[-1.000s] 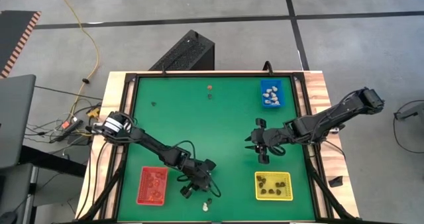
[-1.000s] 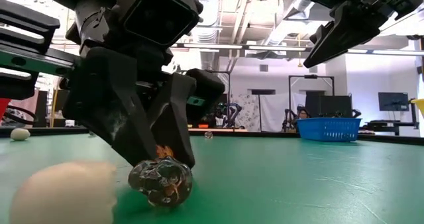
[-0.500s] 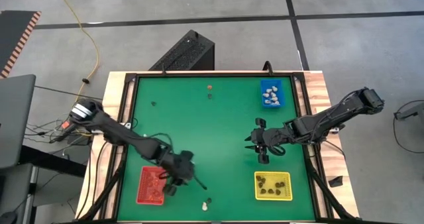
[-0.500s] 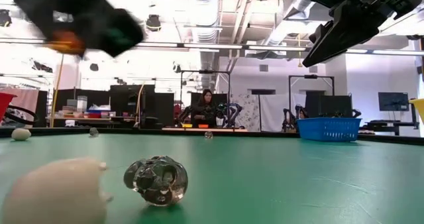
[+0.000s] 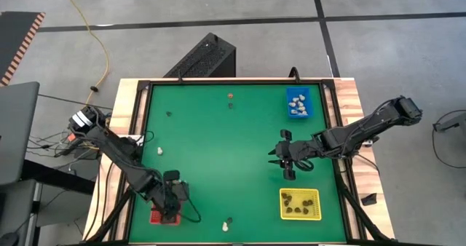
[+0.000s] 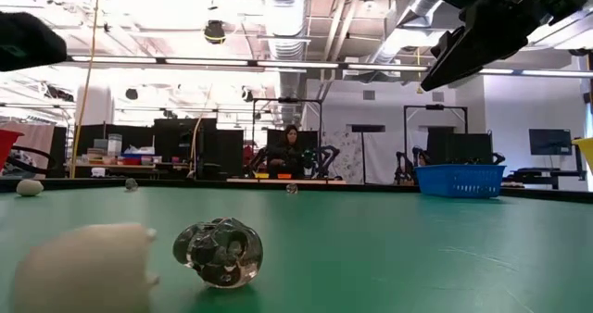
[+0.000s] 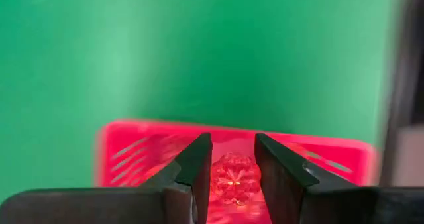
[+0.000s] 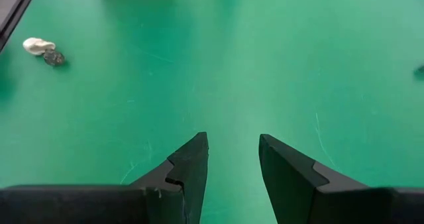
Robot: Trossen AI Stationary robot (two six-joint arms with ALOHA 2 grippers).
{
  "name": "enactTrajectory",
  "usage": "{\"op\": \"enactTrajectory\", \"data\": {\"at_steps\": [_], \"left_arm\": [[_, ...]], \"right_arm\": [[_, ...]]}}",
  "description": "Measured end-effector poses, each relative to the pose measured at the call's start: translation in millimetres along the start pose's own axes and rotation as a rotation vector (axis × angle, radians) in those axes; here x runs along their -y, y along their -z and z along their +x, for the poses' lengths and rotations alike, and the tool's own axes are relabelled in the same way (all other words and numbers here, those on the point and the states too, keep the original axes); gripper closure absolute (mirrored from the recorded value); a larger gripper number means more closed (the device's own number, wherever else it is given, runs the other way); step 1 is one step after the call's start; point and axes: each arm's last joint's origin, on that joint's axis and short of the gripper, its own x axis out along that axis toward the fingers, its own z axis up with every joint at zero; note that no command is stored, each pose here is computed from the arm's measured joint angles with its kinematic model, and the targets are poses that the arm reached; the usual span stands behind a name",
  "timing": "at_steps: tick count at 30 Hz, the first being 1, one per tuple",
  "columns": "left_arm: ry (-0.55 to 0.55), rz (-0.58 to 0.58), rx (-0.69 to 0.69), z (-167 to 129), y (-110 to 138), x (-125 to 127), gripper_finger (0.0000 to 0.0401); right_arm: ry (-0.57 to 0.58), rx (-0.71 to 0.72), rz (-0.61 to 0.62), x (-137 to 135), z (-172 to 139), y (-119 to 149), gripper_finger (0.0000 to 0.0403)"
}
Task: Sort Halloween decoration
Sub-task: Put the orange pumpkin toy into the red bin, then put the white skull toy into the blue bin
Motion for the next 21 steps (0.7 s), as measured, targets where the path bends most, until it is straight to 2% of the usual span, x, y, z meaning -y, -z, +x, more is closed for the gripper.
{"op": "enactTrajectory", "data": {"at_steps": [4,10,12,16,21], "left_arm": [[-0.103,-0.148,-0.052,-0.7,6.6,-8.8,0.0284],[-0.156,-0.243,-0.162,-2.5,15.2,-14.9,0.0243],[-0.147,-0.233,-0.181,-2.6,15.2,-15.3,0.0229],[-0.115,-0.094,-0.157,-11.7,5.5,-14.7,0.0212],[-0.315,-0.004,0.131,-45.2,-12.9,-29.0,0.0216]], "right_arm": [[-0.001,0.006,0.002,-0.1,0.0,-0.6,0.0237],[-0.002,0.005,0.002,-0.1,0.0,-0.5,0.0237],[-0.001,0.005,0.001,-0.1,0.0,-0.5,0.0237],[-0.001,0.005,-0.018,-0.1,0.0,-0.5,0.0237],[0.004,0.005,-0.020,1.4,0.4,-0.8,0.0237]]}}
